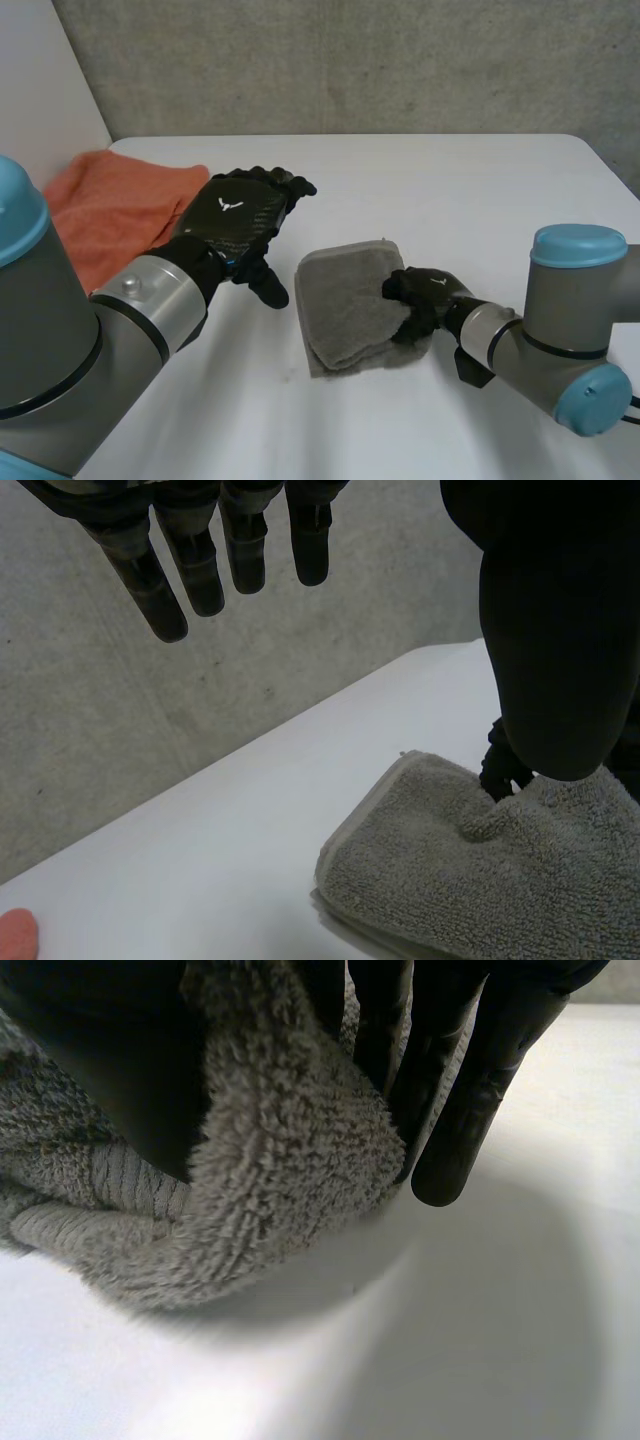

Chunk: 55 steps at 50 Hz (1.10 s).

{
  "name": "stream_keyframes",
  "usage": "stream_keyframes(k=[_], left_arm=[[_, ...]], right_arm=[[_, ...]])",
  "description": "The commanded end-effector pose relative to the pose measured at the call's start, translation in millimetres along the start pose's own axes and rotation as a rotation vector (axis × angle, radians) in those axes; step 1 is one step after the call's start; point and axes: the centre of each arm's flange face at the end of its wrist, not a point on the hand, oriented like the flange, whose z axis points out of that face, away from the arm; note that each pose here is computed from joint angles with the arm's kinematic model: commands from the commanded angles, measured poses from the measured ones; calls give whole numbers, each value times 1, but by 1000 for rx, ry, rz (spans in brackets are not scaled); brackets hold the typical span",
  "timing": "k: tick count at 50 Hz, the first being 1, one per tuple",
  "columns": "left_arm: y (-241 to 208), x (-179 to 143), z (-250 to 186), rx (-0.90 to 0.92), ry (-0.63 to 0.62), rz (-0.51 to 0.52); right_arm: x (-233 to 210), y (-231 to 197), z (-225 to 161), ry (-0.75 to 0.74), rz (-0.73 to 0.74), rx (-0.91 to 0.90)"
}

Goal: Fold the laundry.

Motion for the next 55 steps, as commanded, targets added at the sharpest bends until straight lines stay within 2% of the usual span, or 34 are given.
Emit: stream_keyframes(k=[1, 12, 24, 32, 36, 41, 55], left_arm=[[2, -7, 2, -7, -22, -4], [4, -12, 4, -15, -37, -6], [8, -13, 8, -28, -41, -8], [20, -12, 13, -64, -37, -10], [22, -12, 15, -73, -36, -11], [24, -12, 15, -79, -35, -11], [24, -11, 18, -78, -34, -12]], right_arm=[[-12, -17, 10, -43, -153, 61], [7, -59, 51, -17, -293, 171], [143, -116, 93, 235, -288, 311], [262, -123, 74, 519, -243, 363], [295, -117, 67, 587, -255, 367], [327, -102, 56, 655, -278, 322], [365, -90, 36, 776, -272, 292]])
